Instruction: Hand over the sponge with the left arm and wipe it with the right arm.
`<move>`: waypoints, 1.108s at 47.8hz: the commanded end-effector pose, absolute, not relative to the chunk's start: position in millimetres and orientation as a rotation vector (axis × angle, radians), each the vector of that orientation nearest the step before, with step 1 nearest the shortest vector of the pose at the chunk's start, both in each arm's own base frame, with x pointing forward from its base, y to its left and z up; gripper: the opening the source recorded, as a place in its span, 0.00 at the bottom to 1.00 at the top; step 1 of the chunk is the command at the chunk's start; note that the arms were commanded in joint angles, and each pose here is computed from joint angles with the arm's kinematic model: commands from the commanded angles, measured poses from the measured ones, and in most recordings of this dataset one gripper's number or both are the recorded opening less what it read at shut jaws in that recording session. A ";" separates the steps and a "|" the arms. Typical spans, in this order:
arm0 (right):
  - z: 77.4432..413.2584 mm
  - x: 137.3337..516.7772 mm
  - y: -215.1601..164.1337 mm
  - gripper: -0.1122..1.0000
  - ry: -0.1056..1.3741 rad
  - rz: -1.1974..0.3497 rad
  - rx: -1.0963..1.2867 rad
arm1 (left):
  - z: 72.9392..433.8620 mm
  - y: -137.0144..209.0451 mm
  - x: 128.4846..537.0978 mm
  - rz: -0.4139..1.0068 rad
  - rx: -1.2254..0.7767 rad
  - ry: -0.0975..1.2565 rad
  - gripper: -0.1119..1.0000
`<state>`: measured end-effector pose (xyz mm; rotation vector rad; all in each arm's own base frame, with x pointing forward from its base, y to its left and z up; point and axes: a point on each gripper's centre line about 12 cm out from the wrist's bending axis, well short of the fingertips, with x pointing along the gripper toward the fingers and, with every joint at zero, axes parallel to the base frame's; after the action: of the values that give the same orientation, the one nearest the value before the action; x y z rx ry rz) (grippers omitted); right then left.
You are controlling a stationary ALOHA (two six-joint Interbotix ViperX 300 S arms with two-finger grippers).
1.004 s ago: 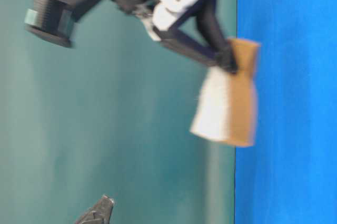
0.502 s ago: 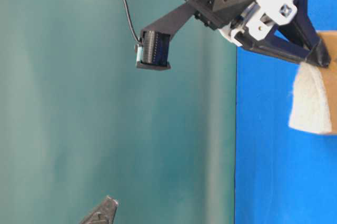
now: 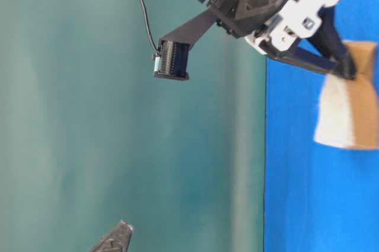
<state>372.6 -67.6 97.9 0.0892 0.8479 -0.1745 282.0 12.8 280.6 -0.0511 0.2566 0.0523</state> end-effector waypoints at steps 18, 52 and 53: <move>114.5 355.7 -146.3 0.27 0.788 -0.330 0.064 | 284.1 12.0 282.4 0.049 -0.050 0.241 0.91; 117.1 385.9 26.0 0.27 0.817 0.011 0.093 | 284.4 11.9 281.7 0.049 -0.049 0.240 0.91; 117.1 385.8 28.4 0.27 0.817 0.014 0.097 | 284.4 12.4 281.7 0.050 -0.049 0.240 0.91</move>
<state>380.3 12.8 100.6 0.0945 0.8642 -0.0191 281.0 12.3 277.5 -0.0511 0.2643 0.0509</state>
